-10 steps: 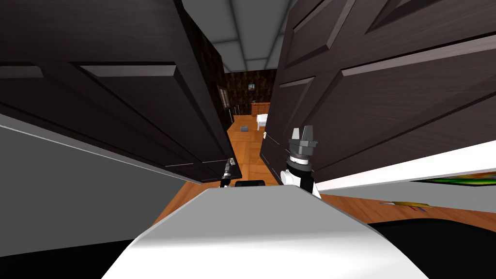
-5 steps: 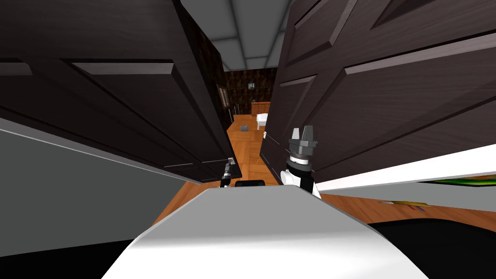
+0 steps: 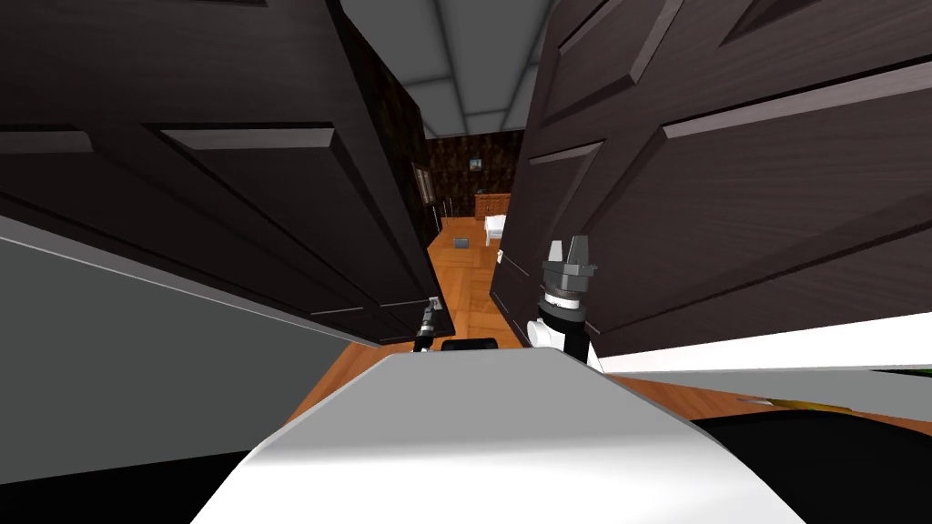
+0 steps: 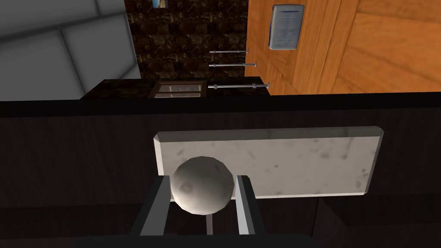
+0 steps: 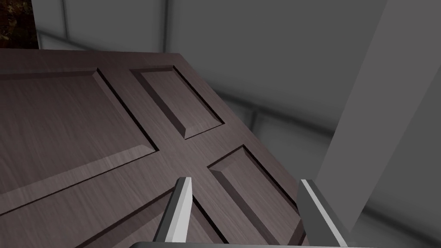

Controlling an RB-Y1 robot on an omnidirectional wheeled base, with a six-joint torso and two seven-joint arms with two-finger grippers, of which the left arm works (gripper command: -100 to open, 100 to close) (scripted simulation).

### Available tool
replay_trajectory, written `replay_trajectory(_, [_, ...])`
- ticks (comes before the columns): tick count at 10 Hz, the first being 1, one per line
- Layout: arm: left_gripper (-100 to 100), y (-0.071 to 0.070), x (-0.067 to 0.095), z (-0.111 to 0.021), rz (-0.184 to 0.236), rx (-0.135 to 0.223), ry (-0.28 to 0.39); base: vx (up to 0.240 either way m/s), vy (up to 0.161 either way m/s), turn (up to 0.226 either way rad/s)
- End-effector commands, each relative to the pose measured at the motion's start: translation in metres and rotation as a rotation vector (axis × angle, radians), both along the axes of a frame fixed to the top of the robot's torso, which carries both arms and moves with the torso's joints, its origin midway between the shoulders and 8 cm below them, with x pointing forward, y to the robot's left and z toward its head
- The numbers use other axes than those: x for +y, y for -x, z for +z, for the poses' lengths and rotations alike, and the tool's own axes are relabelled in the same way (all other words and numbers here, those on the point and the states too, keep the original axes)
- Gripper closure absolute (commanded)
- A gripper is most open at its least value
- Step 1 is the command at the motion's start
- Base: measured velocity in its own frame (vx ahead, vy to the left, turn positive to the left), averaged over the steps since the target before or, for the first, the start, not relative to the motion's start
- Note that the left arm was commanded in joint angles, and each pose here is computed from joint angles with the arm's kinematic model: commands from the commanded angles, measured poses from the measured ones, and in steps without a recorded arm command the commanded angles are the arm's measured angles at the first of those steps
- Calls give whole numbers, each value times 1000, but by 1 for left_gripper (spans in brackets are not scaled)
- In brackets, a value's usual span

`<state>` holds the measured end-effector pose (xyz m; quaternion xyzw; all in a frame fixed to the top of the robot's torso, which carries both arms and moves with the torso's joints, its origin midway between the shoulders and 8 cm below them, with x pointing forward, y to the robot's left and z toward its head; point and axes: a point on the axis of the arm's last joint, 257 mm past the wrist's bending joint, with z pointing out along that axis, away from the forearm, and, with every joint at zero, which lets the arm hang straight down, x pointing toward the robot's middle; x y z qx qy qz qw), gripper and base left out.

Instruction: Push the door open

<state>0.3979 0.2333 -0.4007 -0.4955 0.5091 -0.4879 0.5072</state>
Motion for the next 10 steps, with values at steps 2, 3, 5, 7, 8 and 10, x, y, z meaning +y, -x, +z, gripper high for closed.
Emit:
replay_trajectory(2, [100, -6, 15, 7, 20, -18, -23, 181, -15, 110])
replay_trajectory(3, [100, -8, 18, 8, 24, -19, -29, 181, -26, 145])
replay_trajectory(5, [100, -12, 24, 8, 38, -21, -42, 221, -7, 213])
replay_trajectory(7, [-100, -9, 20, 7, 34, -14, -27, -92, -75, 62])
replay_trajectory(8, [-100, -8, 20, 8, 37, -13, -21, -199, -94, 16])
replay_trajectory(10, [-100, -7, 17, 8, 45, -12, -4, -222, -87, 62])
